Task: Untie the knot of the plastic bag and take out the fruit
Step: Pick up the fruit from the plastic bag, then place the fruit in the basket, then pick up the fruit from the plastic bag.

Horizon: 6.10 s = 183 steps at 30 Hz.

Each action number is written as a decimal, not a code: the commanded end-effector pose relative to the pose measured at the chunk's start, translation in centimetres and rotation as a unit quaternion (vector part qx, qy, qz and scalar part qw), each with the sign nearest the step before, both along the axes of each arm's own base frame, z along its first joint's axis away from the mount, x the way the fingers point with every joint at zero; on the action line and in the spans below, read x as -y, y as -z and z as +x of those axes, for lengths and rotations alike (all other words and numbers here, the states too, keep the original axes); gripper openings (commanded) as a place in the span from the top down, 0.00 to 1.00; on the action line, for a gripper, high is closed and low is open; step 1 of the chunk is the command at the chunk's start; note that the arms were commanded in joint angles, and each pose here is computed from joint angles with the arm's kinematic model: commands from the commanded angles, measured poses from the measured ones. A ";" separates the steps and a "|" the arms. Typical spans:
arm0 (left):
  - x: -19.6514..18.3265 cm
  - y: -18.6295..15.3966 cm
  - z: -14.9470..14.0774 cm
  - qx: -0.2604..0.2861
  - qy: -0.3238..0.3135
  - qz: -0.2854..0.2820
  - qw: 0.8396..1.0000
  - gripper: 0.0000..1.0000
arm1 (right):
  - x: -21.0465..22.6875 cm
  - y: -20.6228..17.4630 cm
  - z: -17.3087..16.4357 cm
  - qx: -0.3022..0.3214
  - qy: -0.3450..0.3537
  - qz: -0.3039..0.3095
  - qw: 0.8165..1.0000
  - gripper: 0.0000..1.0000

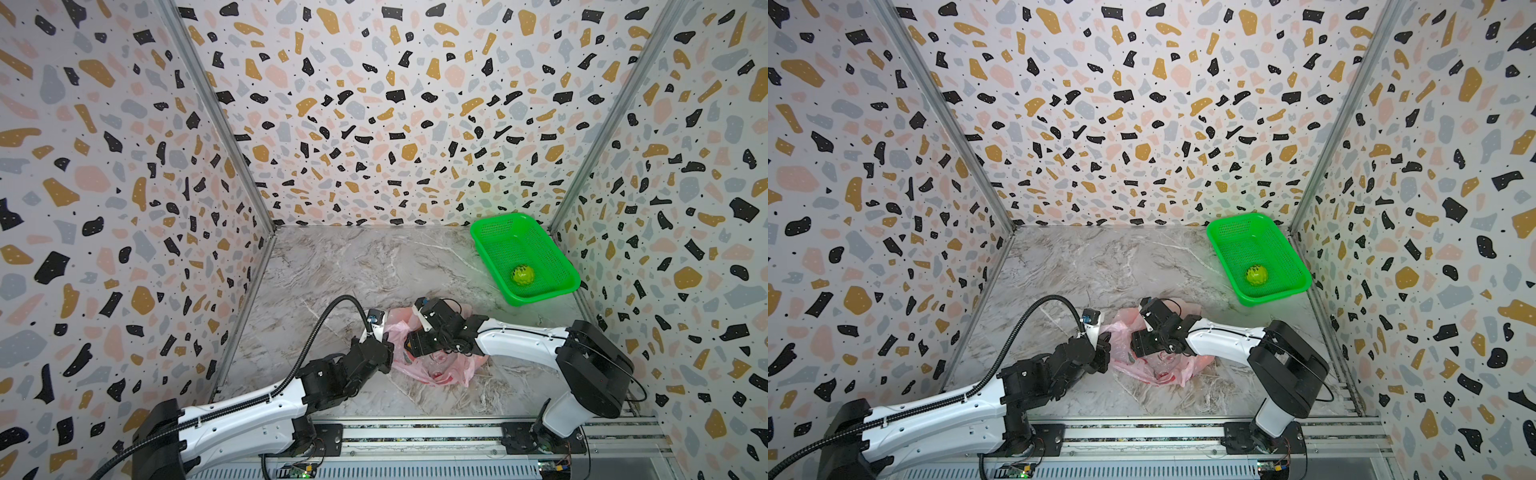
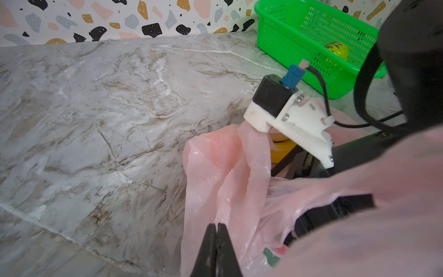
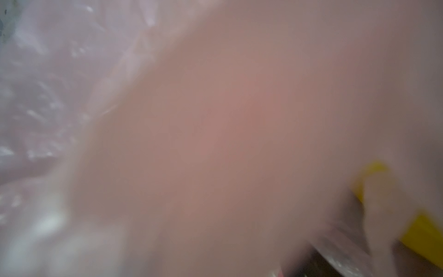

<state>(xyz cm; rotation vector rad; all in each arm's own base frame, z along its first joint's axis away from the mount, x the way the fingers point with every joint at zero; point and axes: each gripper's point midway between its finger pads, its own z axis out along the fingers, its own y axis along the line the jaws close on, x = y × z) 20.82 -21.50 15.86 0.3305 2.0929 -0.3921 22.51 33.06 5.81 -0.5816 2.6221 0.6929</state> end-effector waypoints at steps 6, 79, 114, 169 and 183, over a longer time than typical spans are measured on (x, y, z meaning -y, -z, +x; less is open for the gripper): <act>0.4 -2.1 0.1 0.017 0.003 -0.026 0.999 1.00 | -1.4 -0.4 0.8 0.021 -0.007 0.011 1.000 0.24; 0.6 -2.4 0.3 0.025 0.004 -0.029 0.999 1.00 | 32.0 -17.1 24.7 0.206 0.345 0.008 0.916 0.55; 0.8 -3.0 0.4 0.034 0.006 -0.041 0.999 1.00 | 32.9 -8.2 32.8 0.132 0.336 -0.069 0.930 0.24; 0.7 -3.3 0.3 0.043 0.008 -0.057 0.997 1.00 | 3.2 -11.3 -1.8 0.066 -0.108 0.065 0.990 0.17; 0.5 -3.5 0.2 0.044 0.005 -0.059 0.997 1.00 | 0.7 -4.9 0.9 0.078 -0.083 0.027 0.993 0.27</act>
